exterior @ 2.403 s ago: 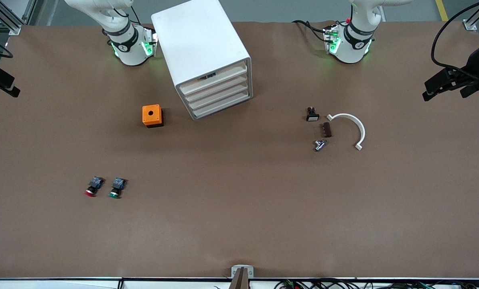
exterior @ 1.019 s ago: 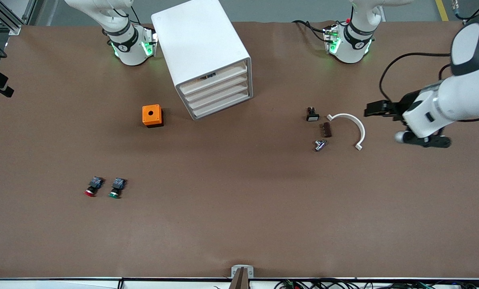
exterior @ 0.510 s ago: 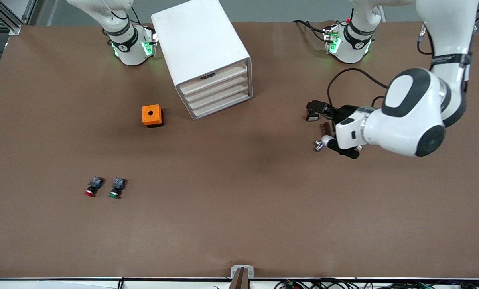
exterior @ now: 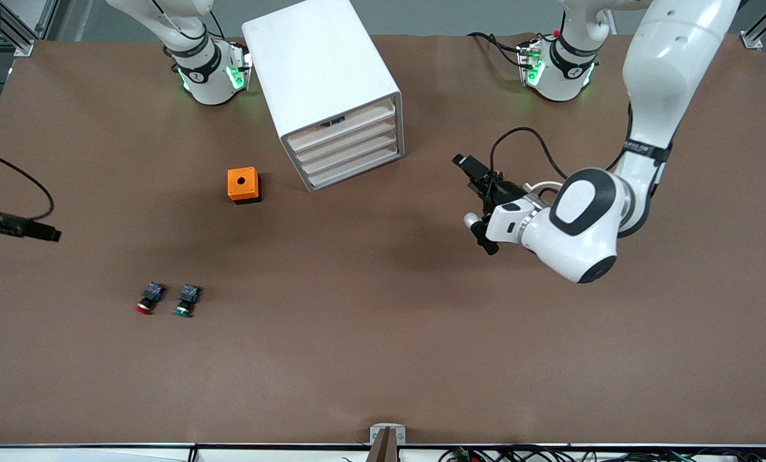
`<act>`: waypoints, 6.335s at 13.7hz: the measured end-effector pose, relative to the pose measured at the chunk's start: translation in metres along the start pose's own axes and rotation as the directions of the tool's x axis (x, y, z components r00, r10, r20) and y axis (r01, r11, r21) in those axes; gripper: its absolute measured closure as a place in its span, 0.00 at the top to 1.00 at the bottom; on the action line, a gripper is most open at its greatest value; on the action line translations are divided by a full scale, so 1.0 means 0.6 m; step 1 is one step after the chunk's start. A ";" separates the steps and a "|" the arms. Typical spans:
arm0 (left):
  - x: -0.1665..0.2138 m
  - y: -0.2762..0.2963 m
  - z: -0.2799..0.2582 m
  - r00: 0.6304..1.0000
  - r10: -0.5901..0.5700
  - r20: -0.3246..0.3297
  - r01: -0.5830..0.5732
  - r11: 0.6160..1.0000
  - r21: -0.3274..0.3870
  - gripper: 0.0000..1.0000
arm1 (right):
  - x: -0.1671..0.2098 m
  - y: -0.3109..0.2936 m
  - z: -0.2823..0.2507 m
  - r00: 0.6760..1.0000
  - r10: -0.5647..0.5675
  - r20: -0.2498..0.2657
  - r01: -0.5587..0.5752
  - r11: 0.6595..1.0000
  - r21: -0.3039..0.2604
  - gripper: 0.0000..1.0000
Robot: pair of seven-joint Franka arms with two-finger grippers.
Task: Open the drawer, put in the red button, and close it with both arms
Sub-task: 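Reach the drawer handle with the left gripper while the right gripper reaches the button, then hold the handle with the left gripper while the right gripper grasps the button, then pull the drawer with the left gripper while the right gripper lifts the button, then carry the red button with the right gripper over the open drawer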
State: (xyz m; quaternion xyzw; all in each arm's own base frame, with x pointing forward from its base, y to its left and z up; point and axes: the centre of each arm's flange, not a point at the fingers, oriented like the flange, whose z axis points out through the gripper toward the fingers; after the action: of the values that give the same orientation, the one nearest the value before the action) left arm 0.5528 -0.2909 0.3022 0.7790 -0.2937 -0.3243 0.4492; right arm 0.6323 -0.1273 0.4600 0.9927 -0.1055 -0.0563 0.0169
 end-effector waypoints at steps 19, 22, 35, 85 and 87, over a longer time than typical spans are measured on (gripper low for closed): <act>0.143 -0.001 0.339 0.982 0.136 -0.132 -0.168 0.946 -0.277 1.00 | 0.062 -0.089 0.416 0.970 0.207 -0.128 -0.205 0.978 0.032 1.00; 0.153 -0.009 0.379 0.974 0.170 -0.152 -0.207 0.938 -0.279 1.00 | 0.064 -0.100 0.435 0.963 0.237 -0.128 -0.232 0.971 0.058 1.00; 0.170 -0.002 0.464 0.959 0.190 -0.210 -0.246 0.924 -0.292 0.69 | 0.060 -0.108 0.465 0.963 0.252 -0.099 -0.246 0.967 0.067 0.41; 0.117 -0.143 0.052 0.993 -0.034 -0.113 0.024 0.995 -0.093 1.00 | -0.425 -0.775 0.111 0.585 0.793 0.172 -0.808 0.588 0.039 0.41; 0.102 -0.153 0.012 0.993 -0.061 -0.103 0.061 0.998 0.000 1.00 | -0.454 -0.788 0.145 0.598 0.785 0.163 -0.798 0.601 0.031 0.41</act>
State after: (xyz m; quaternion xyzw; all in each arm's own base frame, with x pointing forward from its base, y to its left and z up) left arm 0.6002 -0.3013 0.2029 0.8038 -0.2468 -0.2969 0.4525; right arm 0.4558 0.3903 0.3815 0.8361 -0.5385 -0.1031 -0.0171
